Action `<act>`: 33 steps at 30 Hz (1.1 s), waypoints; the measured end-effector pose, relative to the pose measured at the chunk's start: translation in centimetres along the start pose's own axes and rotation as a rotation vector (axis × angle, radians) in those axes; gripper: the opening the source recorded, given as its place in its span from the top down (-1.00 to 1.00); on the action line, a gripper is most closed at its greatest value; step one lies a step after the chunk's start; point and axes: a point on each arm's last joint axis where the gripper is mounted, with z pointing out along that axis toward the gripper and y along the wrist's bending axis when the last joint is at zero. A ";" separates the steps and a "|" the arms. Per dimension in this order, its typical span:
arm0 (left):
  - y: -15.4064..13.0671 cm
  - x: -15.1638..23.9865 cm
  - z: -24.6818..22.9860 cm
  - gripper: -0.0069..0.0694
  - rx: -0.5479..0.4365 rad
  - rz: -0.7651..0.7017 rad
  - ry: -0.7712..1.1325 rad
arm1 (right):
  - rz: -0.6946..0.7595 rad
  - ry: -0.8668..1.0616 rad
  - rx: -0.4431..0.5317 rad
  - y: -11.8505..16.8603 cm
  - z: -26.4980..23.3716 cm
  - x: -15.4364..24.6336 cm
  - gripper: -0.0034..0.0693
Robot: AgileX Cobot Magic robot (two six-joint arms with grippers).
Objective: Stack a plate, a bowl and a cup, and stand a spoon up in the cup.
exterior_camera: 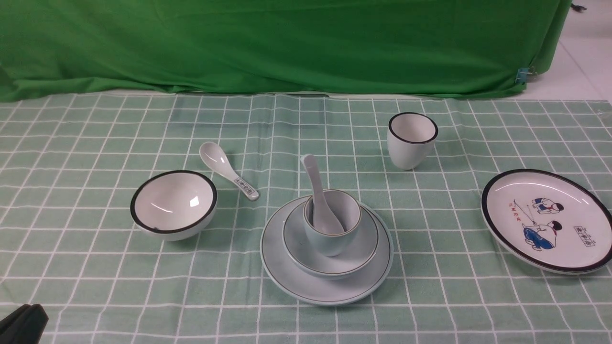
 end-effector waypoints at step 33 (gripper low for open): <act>0.0 0.0 0.0 0.77 -0.004 0.015 0.001 | 0.004 0.001 0.000 0.0 0.0 0.0 0.24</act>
